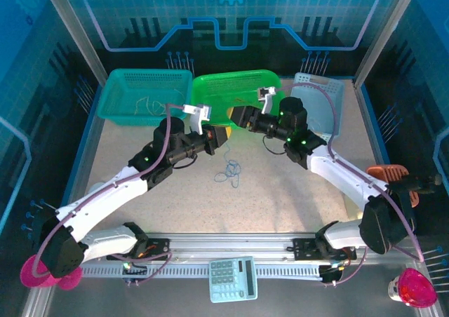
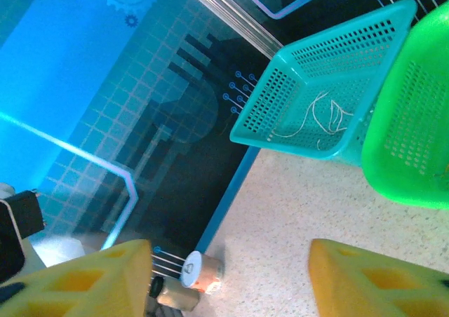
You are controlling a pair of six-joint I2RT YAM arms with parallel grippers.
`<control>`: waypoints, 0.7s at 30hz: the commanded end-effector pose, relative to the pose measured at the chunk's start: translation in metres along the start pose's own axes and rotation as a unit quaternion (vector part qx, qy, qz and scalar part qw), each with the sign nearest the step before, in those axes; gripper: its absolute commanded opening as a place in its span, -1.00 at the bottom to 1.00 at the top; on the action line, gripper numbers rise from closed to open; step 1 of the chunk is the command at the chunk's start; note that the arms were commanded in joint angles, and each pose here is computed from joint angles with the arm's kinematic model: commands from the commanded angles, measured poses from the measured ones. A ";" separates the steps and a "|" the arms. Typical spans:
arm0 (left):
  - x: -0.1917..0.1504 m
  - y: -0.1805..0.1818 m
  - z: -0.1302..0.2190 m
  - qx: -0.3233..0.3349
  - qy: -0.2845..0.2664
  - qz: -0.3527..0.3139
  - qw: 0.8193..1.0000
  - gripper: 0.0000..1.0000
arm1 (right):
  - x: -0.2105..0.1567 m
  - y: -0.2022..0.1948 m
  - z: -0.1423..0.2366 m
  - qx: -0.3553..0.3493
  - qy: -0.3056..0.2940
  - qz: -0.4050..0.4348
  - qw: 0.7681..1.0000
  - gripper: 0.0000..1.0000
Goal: Untangle the cables
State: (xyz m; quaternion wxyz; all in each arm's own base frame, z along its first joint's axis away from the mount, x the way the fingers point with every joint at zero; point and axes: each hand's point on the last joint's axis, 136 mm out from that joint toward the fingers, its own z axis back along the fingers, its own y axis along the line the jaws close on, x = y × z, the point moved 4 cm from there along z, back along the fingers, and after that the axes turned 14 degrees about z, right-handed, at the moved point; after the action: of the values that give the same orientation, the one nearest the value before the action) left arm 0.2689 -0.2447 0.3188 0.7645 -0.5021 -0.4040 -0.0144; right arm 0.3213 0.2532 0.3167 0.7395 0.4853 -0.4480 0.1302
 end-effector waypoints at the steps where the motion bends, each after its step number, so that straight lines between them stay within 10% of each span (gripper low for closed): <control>1: -0.002 -0.007 -0.004 -0.020 0.003 0.000 1.000 -1.00 | 0.017 0.016 -0.004 0.030 -0.024 0.011 0.999 -0.17; 5: -0.003 -0.008 -0.005 -0.022 0.006 0.001 1.000 -1.00 | 0.022 0.021 -0.005 0.041 -0.028 0.014 0.999 -1.00; 9: -0.005 -0.006 -0.006 -0.018 0.007 -0.002 1.000 -0.93 | 0.031 0.028 -0.002 0.050 -0.037 0.024 0.998 -1.00; 13: -0.007 0.001 -0.005 -0.008 0.001 -0.013 1.000 0.02 | 0.046 0.041 0.008 0.055 -0.048 0.044 0.996 -1.00; 16: -0.010 0.009 -0.003 0.008 -0.005 -0.028 1.000 0.37 | 0.055 0.051 0.013 0.061 -0.052 0.059 0.995 -1.00; 21: -0.020 0.027 -0.007 0.040 0.005 -0.053 0.998 0.47 | 0.064 0.063 0.017 0.071 -0.051 0.072 0.994 -1.00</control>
State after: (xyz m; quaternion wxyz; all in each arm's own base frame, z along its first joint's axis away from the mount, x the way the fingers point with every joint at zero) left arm 0.2697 -0.2455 0.2894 0.7831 -0.4710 -0.4053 -0.0264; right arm 0.3191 0.2568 0.3847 0.6865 0.5082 -0.4931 0.1652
